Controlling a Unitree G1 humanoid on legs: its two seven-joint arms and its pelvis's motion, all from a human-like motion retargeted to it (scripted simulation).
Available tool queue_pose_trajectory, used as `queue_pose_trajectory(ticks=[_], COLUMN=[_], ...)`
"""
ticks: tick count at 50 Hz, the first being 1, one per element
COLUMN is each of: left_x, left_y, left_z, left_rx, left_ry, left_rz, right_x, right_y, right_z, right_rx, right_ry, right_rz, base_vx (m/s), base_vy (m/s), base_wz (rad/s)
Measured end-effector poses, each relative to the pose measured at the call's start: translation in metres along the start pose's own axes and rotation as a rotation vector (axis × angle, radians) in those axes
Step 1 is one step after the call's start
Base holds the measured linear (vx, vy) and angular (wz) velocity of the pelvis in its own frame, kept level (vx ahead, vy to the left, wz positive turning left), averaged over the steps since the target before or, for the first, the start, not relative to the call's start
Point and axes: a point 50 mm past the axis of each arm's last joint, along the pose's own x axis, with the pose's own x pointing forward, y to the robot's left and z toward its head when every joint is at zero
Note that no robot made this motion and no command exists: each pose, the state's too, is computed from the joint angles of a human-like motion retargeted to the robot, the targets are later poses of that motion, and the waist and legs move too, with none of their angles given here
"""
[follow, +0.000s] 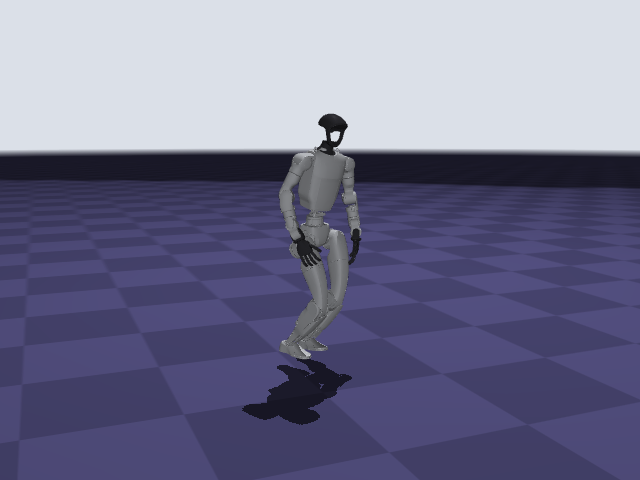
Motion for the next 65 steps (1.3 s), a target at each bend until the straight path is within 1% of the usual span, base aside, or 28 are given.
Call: queue_pose_trajectory(ticks=[2, 5, 8, 11, 15, 18, 20, 22, 24, 27, 30, 33, 37, 40, 44, 48, 52, 55, 59, 62, 65], left_x=[0.005, -0.004, -0.028, -0.058, -0.091, -0.095, -0.082, -0.054, -0.025, -0.002, -0.01, -0.029, -0.048, -0.054, -0.051, -0.043, -0.031, -0.024, -0.024, -0.039, -0.07], left_y=[0.019, 0.056, 0.07, 0.071, 0.069, 0.068, 0.066, 0.06, 0.046, 0.007, -0.041, -0.081, -0.116, -0.129, -0.135, -0.135, -0.123, -0.105, -0.07, -0.035, -0.001], left_z=[0.041, 0.125, 0.19, 0.232, 0.252, 0.242, 0.22, 0.179, 0.123, 0.027, -0.049, -0.094, -0.121, -0.125, -0.116, -0.096, -0.067, -0.04, 0.005, 0.045, 0.086], left_rx=[0.039, 0.086, 0.106, 0.112, 0.121, 0.095, 0.052, -0.033, -0.144, -0.316, -0.463, -0.557, -0.61, -0.601, -0.548, -0.479, -0.42, -0.395, -0.389, -0.383, -0.346], left_ry=[-0.131, -0.417, -0.705, -0.95, -1.166, -1.185, -1.101, -0.917, -0.663, -0.25, 0.069, 0.257, 0.362, 0.363, 0.296, 0.19, 0.045, -0.088, -0.325, -0.558, -0.822], left_rz=[0.088, 0.259, 0.341, 0.362, 0.354, 0.346, 0.337, 0.318, 0.281, 0.187, 0.069, -0.029, -0.139, -0.211, -0.273, -0.295, -0.267, -0.217, -0.126, -0.039, 0.036], right_x=[0.004, 0.008, 0.006, 0.003, -0.006, -0.013, -0.017, -0.019, -0.019, -0.022, -0.029, -0.038, -0.047, -0.048, -0.043, -0.038, -0.033, -0.03, -0.027, -0.031, -0.041], right_y=[0.008, 0.006, 0.002, -0.005, -0.022, -0.039, -0.048, -0.056, -0.064, -0.079, -0.095, -0.108, -0.119, -0.118, -0.106, -0.096, -0.09, -0.086, -0.08, -0.076, -0.072], right_z=[0.016, 0.048, 0.062, 0.071, 0.081, 0.087, 0.085, 0.077, 0.064, 0.041, 0.018, -0.004, -0.022, -0.026, -0.018, -0.002, 0.019, 0.036, 0.064, 0.092, 0.125], right_rx=[-0.022, -0.046, -0.025, 0.016, 0.074, 0.122, 0.161, 0.204, 0.246, 0.309, 0.362, 0.383, 0.375, 0.364, 0.36, 0.351, 0.326, 0.307, 0.298, 0.303, 0.304], right_ry=[-0.074, -0.204, -0.278, -0.331, -0.41, -0.465, -0.478, -0.459, -0.412, -0.321, -0.225, -0.131, -0.036, -0.015, -0.064, -0.145, -0.236, -0.307, -0.424, -0.55, -0.706], right_rz=[0.03, 0.043, 0.049, 0.043, -0.015, -0.088, -0.141, -0.193, -0.242, -0.308, -0.364, -0.414, -0.462, -0.468, -0.461, -0.457, -0.444, -0.413, -0.33, -0.244, -0.141], base_vx=[0.15, 0.22, 0.23, 0.23, 0.24, 0.25, 0.34, 0.44, 0.51, 0.56, 0.54, 0.52, 0.54, 0.54, 0.54, 0.5, 0.42, 0.35, 0.34, 0.38, 0.44], base_vy=[0.03, 0.03, 0.03, 0.01, -0.02, -0.07, -0.13, -0.2, -0.24, -0.26, -0.26, -0.24, -0.21, -0.19, -0.17, -0.17, -0.17, -0.15, -0.12, -0.08, -0.01], base_wz=[0.0, 0.06, 0.01, -0.19, -0.47, 0.02, 0.41, 0.41, 0.09, -0.29, -0.24, -0.11, -0.15, -0.32, -0.39, -0.44, -0.53, -0.81, -1.29, -2.15, -2.76])
